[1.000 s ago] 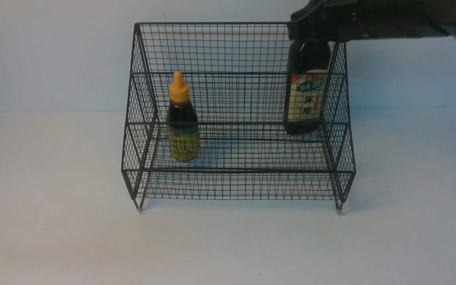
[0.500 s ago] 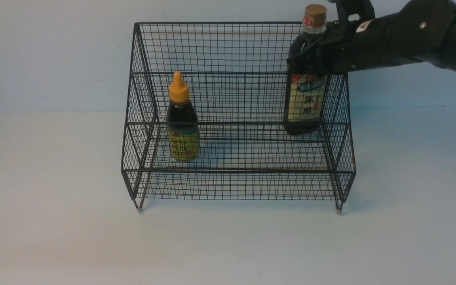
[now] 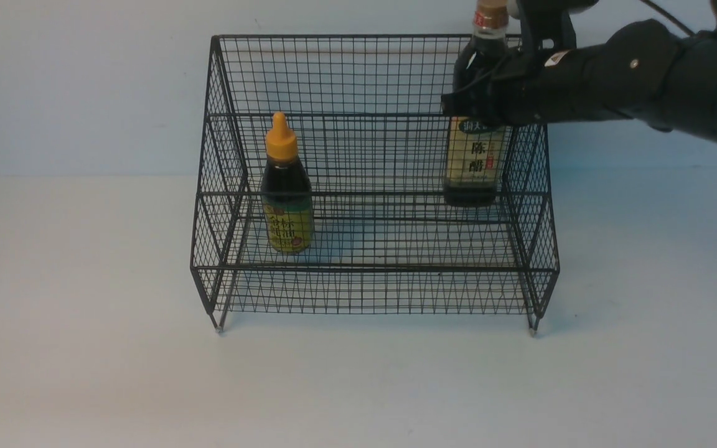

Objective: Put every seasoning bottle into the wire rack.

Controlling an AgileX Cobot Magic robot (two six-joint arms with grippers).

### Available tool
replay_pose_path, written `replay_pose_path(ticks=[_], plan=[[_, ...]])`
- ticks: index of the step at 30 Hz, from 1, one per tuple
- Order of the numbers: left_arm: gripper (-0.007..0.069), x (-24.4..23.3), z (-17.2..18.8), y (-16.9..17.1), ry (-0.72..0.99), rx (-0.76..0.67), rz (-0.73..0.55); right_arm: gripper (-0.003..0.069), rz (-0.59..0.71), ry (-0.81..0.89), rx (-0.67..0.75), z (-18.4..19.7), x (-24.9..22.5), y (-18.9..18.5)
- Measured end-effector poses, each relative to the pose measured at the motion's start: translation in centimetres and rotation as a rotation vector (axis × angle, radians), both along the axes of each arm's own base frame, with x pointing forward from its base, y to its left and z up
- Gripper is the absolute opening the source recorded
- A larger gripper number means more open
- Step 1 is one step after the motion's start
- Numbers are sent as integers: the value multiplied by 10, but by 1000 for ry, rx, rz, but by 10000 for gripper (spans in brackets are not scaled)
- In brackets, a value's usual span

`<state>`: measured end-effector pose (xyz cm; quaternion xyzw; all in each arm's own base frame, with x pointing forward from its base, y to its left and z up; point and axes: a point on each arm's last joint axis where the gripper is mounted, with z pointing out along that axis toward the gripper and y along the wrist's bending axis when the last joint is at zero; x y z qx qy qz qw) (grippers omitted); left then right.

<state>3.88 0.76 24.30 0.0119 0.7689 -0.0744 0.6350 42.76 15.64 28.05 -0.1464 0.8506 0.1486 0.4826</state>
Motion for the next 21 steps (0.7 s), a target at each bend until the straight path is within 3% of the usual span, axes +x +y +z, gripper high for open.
replay_pose_path(ticks=[11, 14, 21], plan=[[-5, 0, 0, 0, 0, 0, 0, -15, 71, 62, -6, 21, -19, 0], [-5, 0, 0, 0, 0, 0, 0, -15, 95, 47, -5, 42, -33, -3], [-5, 0, 0, 0, 0, 0, 0, -15, 90, -109, 22, 134, -96, -26]])
